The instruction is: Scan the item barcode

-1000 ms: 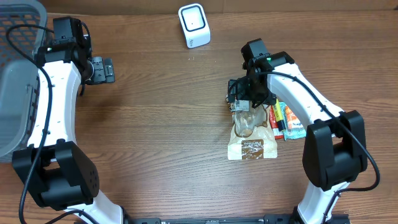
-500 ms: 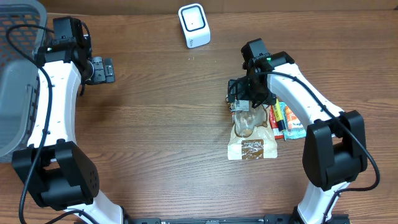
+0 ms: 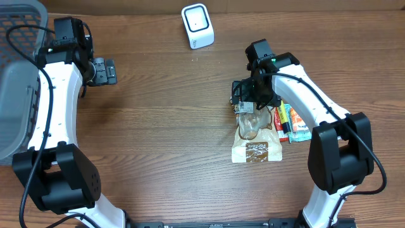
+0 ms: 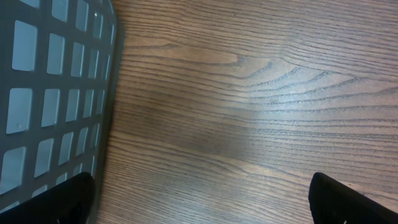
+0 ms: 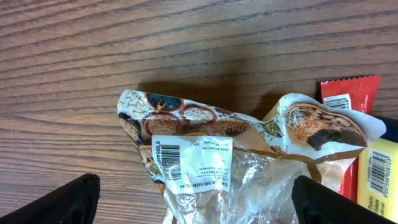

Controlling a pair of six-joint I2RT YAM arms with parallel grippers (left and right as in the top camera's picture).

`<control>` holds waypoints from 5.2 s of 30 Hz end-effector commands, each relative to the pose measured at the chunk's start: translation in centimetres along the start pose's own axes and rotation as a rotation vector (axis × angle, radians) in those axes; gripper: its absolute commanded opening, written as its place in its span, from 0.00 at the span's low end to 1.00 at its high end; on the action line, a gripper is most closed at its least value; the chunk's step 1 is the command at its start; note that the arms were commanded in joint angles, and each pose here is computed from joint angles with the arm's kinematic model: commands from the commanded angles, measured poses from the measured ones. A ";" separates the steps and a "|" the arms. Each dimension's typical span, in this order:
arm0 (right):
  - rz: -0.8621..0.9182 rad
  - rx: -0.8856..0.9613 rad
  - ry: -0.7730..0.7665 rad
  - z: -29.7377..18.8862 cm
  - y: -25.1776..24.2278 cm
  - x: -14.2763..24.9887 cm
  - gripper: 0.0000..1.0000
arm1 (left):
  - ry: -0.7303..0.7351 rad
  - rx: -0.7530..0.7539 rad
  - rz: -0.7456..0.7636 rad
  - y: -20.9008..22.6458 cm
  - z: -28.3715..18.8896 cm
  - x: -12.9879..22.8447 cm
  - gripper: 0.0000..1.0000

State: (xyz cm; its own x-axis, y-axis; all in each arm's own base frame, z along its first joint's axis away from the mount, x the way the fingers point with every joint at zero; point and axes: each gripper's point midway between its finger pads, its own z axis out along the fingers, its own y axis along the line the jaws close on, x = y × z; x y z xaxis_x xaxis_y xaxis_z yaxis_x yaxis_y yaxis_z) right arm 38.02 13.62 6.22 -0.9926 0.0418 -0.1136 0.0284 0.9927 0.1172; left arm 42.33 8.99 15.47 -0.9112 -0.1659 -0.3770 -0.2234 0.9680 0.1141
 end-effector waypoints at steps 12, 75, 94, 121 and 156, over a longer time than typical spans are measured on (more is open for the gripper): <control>-0.019 -0.106 -0.308 -12.2 1.2 -1.6 1.00 | -0.021 -0.005 0.016 0.1 -0.4 -0.7 1.00; -0.014 -0.349 -1.226 -32.3 -8.2 23.0 1.00 | -0.020 -0.005 0.016 0.1 -0.4 -0.6 1.00; -0.033 -0.395 -1.398 -28.8 -7.0 19.0 1.00 | -0.020 -0.005 0.016 0.1 -0.4 -0.6 1.00; -0.339 -0.205 -1.841 -24.5 -6.0 13.4 1.00 | -0.021 -0.005 0.016 0.1 -0.4 -0.7 1.00; -0.225 -0.079 -1.413 -13.3 -8.9 11.9 1.00 | -0.021 -0.005 0.016 0.1 -0.4 -0.7 0.99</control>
State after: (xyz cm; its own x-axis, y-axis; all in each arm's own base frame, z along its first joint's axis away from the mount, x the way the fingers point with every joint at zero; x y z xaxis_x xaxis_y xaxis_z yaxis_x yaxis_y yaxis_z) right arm 24.28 4.19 17.17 -0.0293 0.0131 -0.9995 -0.1810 0.9833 0.0182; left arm 42.37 9.01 15.49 -0.9107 -0.1658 -0.3784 -0.2237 0.9679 0.1144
